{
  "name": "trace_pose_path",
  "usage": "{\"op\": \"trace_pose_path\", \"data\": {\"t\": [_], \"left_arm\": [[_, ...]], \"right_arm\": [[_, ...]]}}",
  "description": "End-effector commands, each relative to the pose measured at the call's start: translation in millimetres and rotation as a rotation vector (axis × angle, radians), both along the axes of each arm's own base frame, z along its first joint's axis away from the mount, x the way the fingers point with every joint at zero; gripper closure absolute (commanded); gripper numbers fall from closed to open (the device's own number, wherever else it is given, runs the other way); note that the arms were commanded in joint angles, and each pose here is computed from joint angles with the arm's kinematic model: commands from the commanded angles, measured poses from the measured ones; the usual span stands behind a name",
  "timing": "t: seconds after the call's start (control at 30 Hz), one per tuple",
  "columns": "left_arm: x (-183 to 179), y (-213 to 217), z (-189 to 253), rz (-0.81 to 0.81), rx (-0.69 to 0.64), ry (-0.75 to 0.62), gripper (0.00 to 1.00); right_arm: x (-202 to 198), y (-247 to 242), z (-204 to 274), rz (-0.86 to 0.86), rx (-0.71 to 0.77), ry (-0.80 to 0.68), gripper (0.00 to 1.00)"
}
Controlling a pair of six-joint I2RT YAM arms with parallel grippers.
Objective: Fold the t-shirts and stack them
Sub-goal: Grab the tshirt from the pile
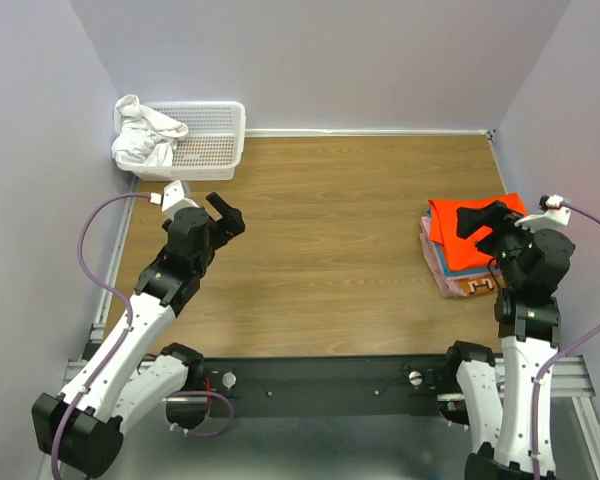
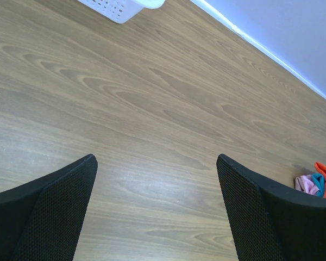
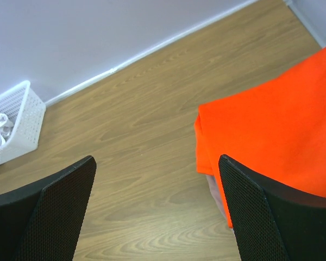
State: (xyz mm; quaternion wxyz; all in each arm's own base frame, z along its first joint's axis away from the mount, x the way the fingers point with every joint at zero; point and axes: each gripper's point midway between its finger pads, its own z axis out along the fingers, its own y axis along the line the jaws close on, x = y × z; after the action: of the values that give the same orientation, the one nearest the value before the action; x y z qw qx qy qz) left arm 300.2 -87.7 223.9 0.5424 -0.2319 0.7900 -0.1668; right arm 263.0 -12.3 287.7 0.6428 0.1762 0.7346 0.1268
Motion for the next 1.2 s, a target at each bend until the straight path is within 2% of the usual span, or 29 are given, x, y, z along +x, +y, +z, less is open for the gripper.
{"op": "trace_pose_path", "data": {"t": [0.0, 0.23, 0.37, 0.4, 0.53, 0.6, 0.73, 0.8, 0.83, 0.87, 0.9, 0.93, 1.0, 1.03, 1.07, 1.13, 1.17], "left_arm": [[11, 1, 13, 0.019, 0.006, -0.036, 0.02], [47, 15, 9, 0.122, 0.057, -0.004, 0.02], [74, 36, 14, 0.183, 0.123, 0.019, 0.02], [83, 39, 8, 0.190, 0.140, 0.045, 0.02], [120, 69, 28, 0.265, 0.189, 0.020, 0.02], [133, 91, 24, 0.307, 0.193, 0.062, 0.02], [181, 121, 26, 0.337, 0.202, 0.078, 0.02], [196, 129, 19, 0.329, 0.207, 0.118, 0.02], [209, 135, -3, 0.299, 0.202, 0.173, 0.02], [224, 146, 14, 0.305, 0.201, 0.143, 0.02], [231, 153, -9, 0.306, 0.212, 0.210, 0.02], [236, 159, 7, 0.317, 0.218, 0.178, 0.02], [257, 176, 2, 0.321, 0.246, 0.186, 0.02], [269, 180, -20, 0.310, 0.249, 0.226, 0.02], [280, 188, -4, 0.322, 0.248, 0.191, 0.02], [292, 201, -28, 0.322, 0.266, 0.244, 0.02], [301, 204, -15, 0.329, 0.265, 0.214, 0.02]], "right_arm": [[6, -2, -6, -0.017, 0.057, 0.036, 0.00], [11, -6, -7, -0.094, 0.222, 0.026, 0.00], [11, 7, -11, 0.005, 0.163, 0.024, 0.00], [11, 7, -15, 0.006, 0.163, 0.034, 0.00], [12, 2, -28, -0.020, 0.156, 0.061, 0.00], [14, 1, -34, -0.022, 0.155, 0.077, 0.00], [19, 6, -41, 0.010, 0.162, 0.112, 0.00], [21, 5, -46, 0.009, 0.166, 0.130, 0.00], [21, 4, -48, 0.004, 0.164, 0.134, 0.00], [22, 3, -50, -0.002, 0.161, 0.140, 0.00], [22, 2, -52, -0.006, 0.162, 0.145, 0.00], [21, 1, -54, -0.010, 0.159, 0.146, 0.00], [21, -1, -54, -0.023, 0.161, 0.146, 0.00], [21, -1, -55, -0.023, 0.162, 0.148, 0.00], [21, -2, -56, -0.027, 0.158, 0.151, 0.00], [21, 0, -57, -0.016, 0.157, 0.154, 0.00], [21, 1, -58, -0.012, 0.157, 0.157, 0.00]]}}
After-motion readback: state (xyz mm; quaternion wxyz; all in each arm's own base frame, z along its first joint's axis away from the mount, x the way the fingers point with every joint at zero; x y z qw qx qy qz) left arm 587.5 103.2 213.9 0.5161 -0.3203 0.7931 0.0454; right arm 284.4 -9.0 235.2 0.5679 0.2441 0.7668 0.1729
